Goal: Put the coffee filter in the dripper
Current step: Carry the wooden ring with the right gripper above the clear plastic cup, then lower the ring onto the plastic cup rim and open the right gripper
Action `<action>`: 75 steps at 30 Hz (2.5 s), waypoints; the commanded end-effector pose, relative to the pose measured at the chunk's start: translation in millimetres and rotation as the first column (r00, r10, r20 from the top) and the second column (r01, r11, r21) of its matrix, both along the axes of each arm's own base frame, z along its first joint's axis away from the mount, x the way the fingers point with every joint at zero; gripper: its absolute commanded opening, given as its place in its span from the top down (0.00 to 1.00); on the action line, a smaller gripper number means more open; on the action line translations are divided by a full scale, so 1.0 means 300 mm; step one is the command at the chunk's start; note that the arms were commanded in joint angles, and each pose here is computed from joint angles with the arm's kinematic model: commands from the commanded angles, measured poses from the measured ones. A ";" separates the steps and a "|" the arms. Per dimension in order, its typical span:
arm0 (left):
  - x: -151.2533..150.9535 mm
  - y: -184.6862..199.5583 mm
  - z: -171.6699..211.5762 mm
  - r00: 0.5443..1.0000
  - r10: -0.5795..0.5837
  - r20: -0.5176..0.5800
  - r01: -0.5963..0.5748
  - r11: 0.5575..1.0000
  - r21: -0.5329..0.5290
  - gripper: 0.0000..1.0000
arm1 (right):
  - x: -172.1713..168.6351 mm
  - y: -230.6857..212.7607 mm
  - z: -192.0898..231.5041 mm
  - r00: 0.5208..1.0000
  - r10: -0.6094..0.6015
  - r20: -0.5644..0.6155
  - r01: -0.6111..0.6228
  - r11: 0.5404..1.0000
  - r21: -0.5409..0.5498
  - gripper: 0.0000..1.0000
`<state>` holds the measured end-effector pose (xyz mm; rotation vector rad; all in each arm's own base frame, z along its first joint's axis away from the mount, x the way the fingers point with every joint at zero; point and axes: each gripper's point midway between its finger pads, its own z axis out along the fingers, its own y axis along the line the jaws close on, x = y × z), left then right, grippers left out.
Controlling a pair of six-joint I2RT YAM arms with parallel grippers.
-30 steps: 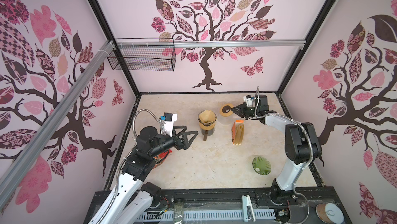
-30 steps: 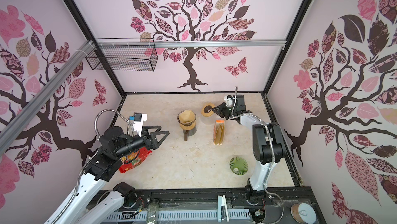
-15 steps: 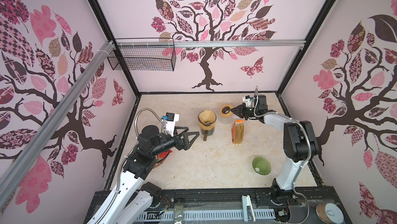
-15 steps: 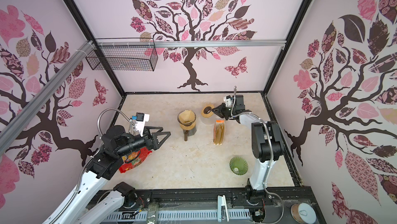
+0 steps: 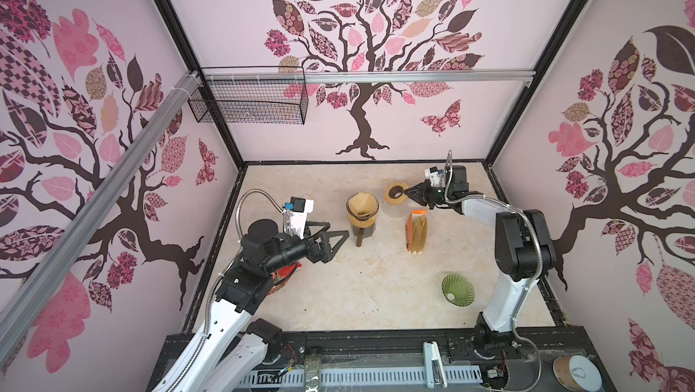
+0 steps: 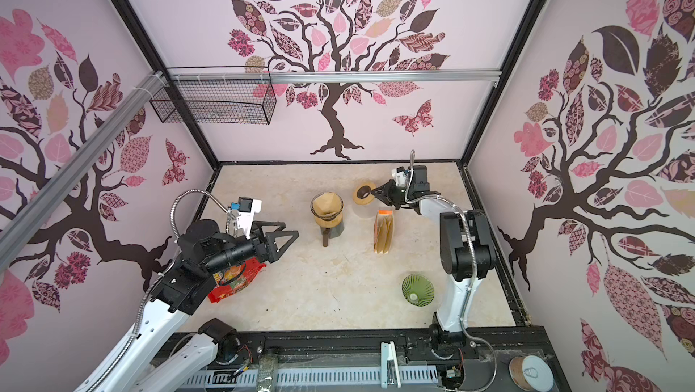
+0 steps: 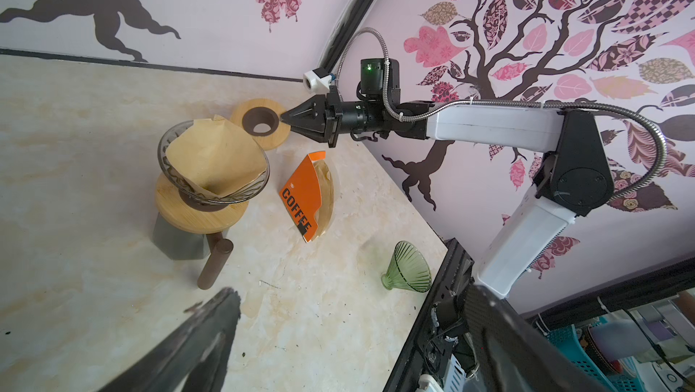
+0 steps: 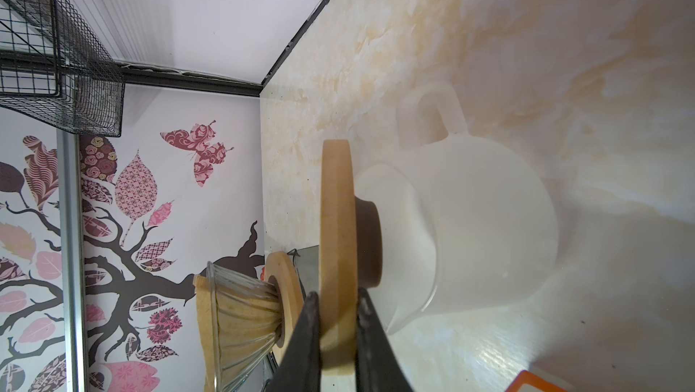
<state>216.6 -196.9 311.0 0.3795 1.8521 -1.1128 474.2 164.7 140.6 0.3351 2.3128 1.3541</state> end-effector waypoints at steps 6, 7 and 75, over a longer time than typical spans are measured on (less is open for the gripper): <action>0.004 0.004 -0.021 1.000 0.004 0.009 -0.004 1.000 0.011 0.03 | 0.038 -0.031 -0.042 1.000 -0.010 -0.004 0.010 1.000 -0.016 1.00; 0.005 0.004 -0.022 1.000 0.005 0.009 -0.005 1.000 0.012 0.03 | 0.039 -0.031 -0.043 1.000 -0.011 -0.005 0.011 1.000 -0.016 1.00; 0.007 0.007 -0.023 1.000 0.011 0.011 -0.011 1.000 0.013 0.03 | 0.047 -0.073 -0.099 0.997 -0.053 -0.048 0.052 0.998 -0.027 0.68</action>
